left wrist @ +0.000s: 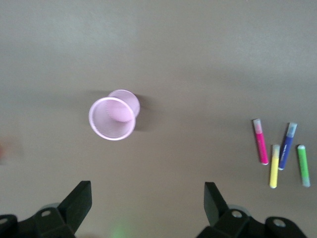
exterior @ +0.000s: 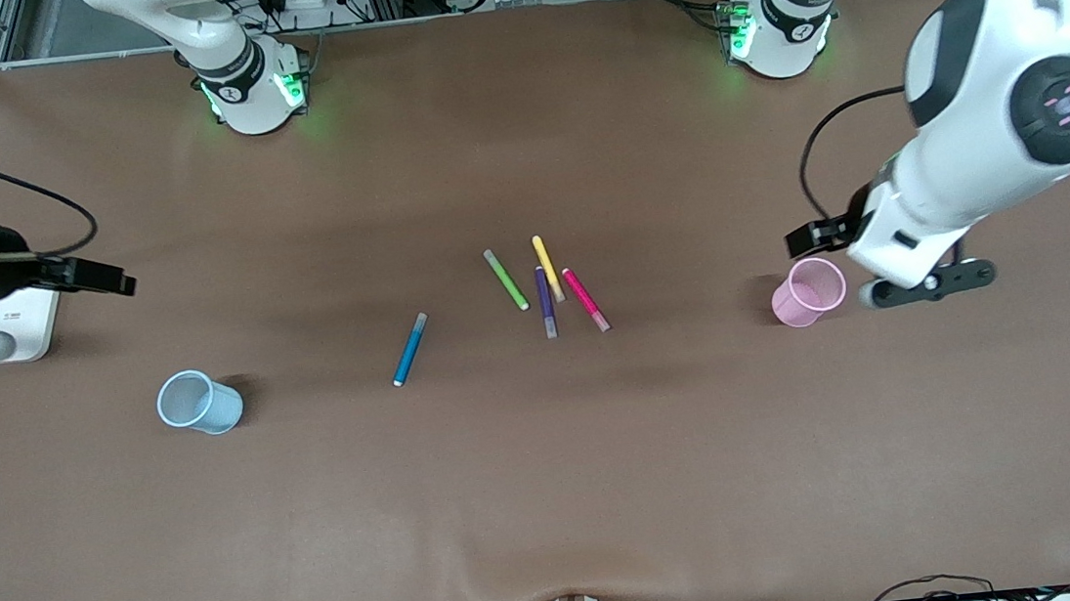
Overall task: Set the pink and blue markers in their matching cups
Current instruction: 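Reach the right gripper to the blue marker while the left gripper reaches pink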
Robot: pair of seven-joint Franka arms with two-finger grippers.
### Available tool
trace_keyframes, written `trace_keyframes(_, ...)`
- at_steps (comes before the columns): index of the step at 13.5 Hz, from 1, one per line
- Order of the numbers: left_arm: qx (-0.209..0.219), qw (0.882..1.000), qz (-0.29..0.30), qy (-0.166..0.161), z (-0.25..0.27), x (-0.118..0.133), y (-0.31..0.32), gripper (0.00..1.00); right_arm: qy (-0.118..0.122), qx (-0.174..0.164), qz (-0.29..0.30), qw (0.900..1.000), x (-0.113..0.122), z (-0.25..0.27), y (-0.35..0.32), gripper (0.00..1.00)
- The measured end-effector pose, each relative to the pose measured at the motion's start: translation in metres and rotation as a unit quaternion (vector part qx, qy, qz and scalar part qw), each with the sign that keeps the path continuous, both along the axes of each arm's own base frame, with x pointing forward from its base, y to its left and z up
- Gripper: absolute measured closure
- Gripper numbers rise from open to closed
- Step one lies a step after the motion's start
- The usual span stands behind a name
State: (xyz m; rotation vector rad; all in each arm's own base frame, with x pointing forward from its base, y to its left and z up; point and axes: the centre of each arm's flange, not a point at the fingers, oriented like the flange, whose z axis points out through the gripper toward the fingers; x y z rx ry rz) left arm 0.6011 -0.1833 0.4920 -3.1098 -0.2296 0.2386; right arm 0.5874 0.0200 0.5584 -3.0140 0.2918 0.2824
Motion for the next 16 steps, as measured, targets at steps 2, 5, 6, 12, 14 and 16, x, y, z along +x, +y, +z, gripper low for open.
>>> trace_keyframes(2, 0.004, 1.0, 0.025, 0.002, -0.018, 0.0, -0.028, 0.0, 0.001, 0.001, 0.006, 1.0, 0.005, -0.008, 0.017, 0.0)
trace_keyframes(5, 0.014, 0.999, 0.045, 0.014, -0.045, -0.008, -0.069, 0.0, 0.006, -0.008, -0.011, 1.0, 0.013, -0.028, 0.055, 0.0)
trace_keyframes(6, 0.018, 0.998, 0.053, 0.018, -0.054, -0.01, -0.081, 0.0, 0.01, -0.01, -0.01, 1.0, 0.017, -0.038, 0.066, 0.0)
trace_keyframes(12, 0.028, 0.993, 0.114, 0.018, -0.121, -0.019, -0.148, 0.0, 0.037, -0.004, -0.002, 0.999, 0.048, -0.142, 0.114, 0.0)
trace_keyframes(14, 0.028, 0.991, 0.129, 0.016, -0.146, -0.024, -0.17, 0.0, 0.033, -0.007, -0.01, 0.999, 0.056, -0.178, 0.127, 0.0)
trace_keyframes(16, 0.028, 0.99, 0.141, 0.015, -0.167, -0.028, -0.186, 0.0, 0.029, -0.013, -0.017, 0.999, 0.06, -0.208, 0.15, 0.0)
